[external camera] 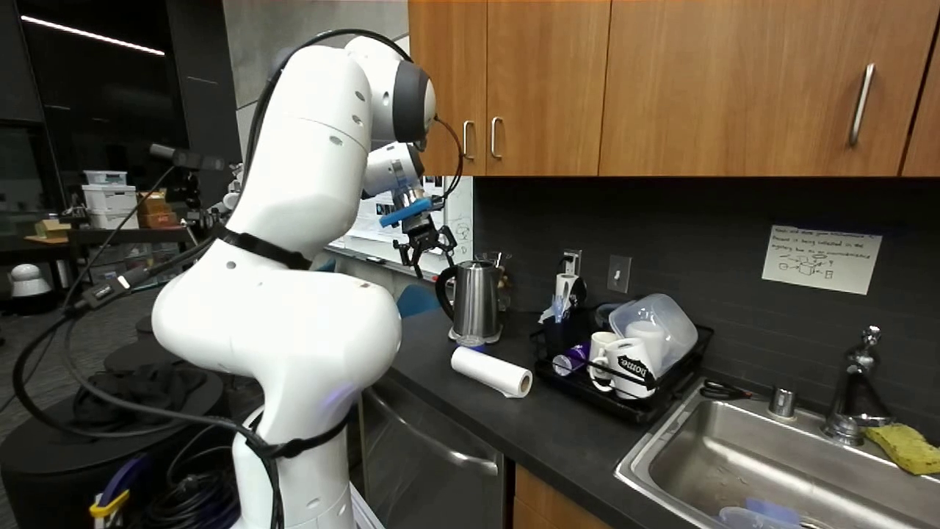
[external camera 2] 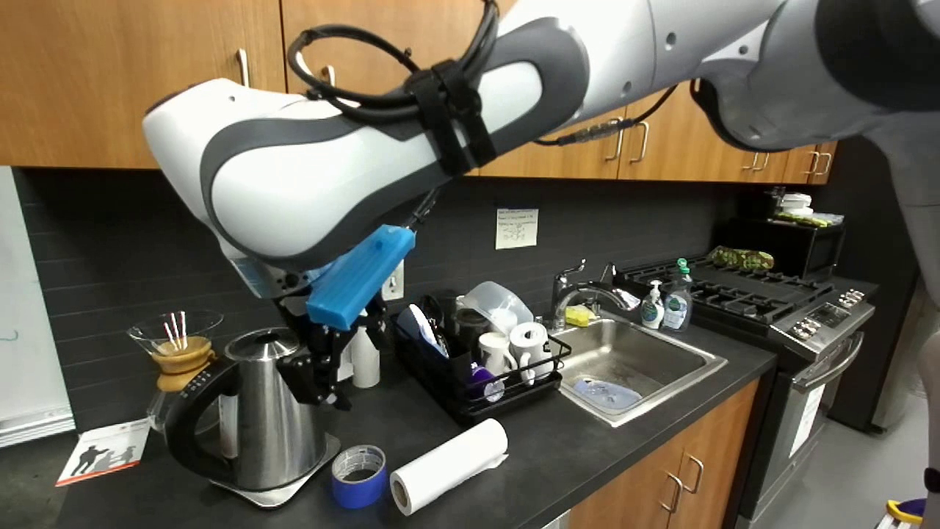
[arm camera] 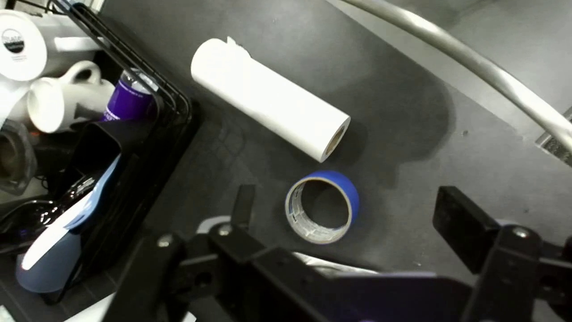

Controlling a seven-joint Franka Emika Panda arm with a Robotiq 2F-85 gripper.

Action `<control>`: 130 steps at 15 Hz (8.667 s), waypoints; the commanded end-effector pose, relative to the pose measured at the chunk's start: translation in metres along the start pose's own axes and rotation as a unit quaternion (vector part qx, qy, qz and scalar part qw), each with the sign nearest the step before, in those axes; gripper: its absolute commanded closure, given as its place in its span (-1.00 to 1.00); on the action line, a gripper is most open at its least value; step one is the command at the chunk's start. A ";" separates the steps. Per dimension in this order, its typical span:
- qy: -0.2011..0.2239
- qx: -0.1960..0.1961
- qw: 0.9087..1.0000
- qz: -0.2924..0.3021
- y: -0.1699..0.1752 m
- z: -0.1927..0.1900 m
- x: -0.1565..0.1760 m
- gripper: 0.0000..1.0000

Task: Move the blue tape to the right

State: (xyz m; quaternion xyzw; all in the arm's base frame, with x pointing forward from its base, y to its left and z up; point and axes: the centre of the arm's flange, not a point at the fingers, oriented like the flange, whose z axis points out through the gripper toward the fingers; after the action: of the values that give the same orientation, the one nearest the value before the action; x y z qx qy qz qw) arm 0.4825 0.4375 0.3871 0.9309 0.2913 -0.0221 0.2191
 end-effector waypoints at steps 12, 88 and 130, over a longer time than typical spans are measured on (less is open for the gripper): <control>-0.152 0.109 0.976 0.114 0.030 0.027 0.058 -1.00; -0.094 0.210 0.899 0.374 -0.058 0.070 0.053 -0.72; -0.133 0.195 0.764 0.601 0.095 0.229 0.057 1.00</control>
State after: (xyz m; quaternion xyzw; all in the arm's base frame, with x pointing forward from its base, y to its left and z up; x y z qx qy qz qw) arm 0.6306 0.3561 0.1738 0.9438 -0.3198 -0.0601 0.0584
